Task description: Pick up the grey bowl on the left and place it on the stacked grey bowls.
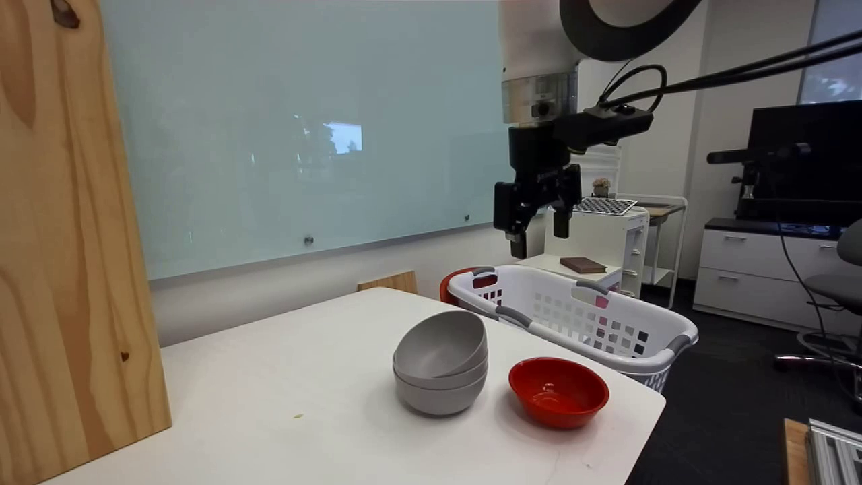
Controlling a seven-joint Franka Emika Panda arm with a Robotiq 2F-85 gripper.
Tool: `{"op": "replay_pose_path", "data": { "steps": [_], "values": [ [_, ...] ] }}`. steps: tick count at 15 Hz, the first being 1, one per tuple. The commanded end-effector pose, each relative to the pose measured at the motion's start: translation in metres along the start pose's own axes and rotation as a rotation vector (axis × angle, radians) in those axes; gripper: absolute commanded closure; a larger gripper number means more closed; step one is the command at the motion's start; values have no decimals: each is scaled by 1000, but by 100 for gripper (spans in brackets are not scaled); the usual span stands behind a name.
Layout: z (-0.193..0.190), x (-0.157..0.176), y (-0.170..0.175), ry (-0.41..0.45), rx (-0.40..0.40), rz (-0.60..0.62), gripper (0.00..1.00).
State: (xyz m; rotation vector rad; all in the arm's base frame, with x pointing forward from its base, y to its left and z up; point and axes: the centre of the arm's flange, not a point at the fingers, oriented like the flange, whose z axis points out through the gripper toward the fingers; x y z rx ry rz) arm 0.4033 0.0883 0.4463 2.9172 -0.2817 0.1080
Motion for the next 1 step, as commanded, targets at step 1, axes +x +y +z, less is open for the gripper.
{"op": "replay_pose_path", "data": {
  "steps": [1],
  "values": [
    [0,0,0,0,0,0,0]
  ]
}}
